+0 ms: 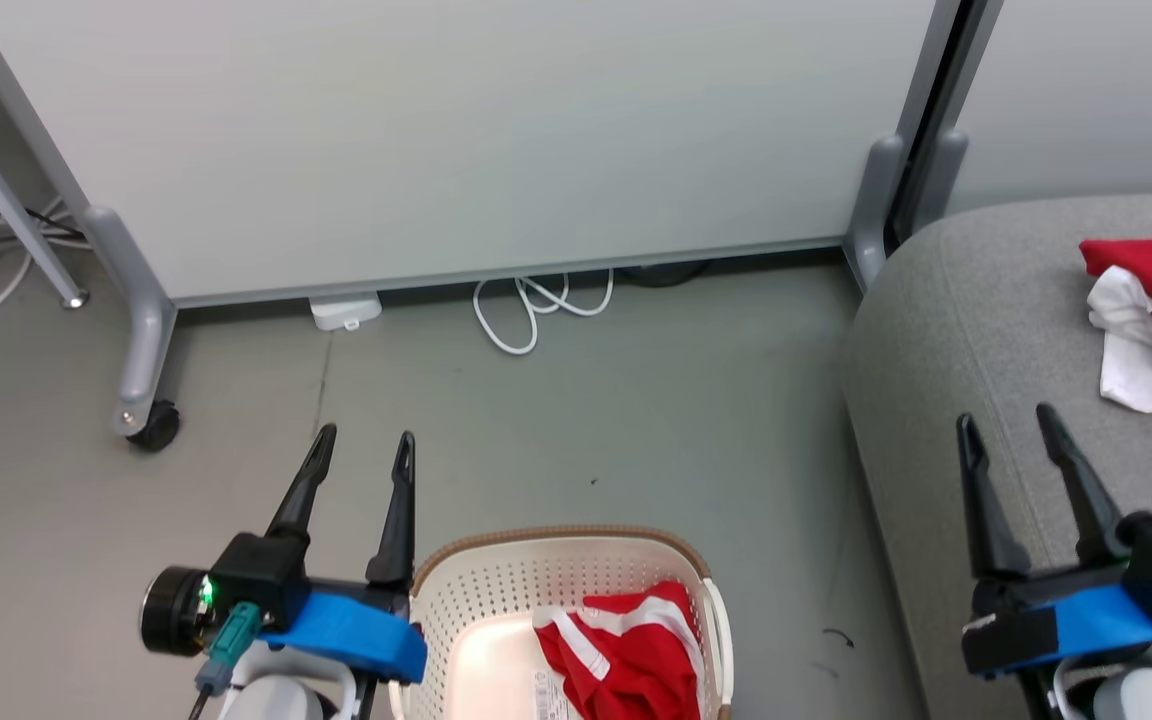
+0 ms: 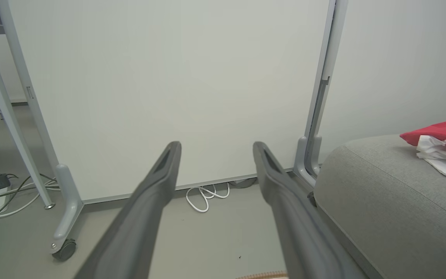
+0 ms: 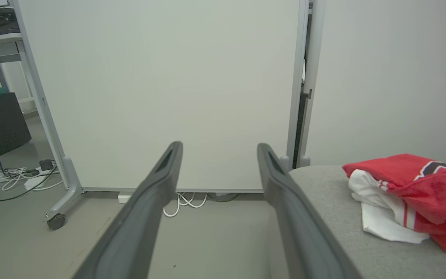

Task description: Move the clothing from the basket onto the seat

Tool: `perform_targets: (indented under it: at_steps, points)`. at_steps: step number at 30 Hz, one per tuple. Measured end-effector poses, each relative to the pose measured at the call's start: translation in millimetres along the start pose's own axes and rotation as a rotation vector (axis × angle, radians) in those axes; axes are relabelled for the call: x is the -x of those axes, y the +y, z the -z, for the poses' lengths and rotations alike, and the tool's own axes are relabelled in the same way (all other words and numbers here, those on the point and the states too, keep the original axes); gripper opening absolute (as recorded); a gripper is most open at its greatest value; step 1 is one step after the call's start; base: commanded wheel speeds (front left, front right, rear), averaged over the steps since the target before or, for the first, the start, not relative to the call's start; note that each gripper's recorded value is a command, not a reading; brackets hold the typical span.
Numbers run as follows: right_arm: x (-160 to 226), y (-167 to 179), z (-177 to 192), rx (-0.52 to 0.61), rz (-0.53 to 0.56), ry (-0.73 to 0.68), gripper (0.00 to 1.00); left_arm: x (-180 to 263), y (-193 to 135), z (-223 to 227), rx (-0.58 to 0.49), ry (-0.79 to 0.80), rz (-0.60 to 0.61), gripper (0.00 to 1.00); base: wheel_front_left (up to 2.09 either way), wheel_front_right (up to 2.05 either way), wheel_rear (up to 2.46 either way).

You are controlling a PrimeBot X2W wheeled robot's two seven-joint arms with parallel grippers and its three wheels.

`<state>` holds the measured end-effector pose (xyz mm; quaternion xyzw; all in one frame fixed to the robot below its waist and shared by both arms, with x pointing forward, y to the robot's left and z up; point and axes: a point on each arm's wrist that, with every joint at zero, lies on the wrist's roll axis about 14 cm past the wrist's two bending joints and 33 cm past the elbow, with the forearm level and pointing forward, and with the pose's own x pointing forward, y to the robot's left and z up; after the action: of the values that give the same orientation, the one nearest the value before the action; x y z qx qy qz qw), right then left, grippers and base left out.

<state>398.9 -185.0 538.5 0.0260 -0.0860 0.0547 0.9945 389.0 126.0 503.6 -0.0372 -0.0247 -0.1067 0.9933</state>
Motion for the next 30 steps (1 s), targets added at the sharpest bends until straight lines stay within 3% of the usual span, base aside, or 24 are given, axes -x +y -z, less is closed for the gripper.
perform_targets:
  at_steps: [13, 30]
  points:
    - [30.0, 17.9, 7.4, -0.034, -0.008, 0.026, 1.0, 30.0, 11.6, 6.9, -0.007, 0.017, -0.046, 1.0, 0.0, 0.0, 0.0]
    - [32.5, 25.6, 15.0, -0.044, -0.019, 0.049, 1.0, 31.6, 13.4, 11.7, -0.013, 0.03, -0.046, 1.0, 0.0, 0.0, 0.0]
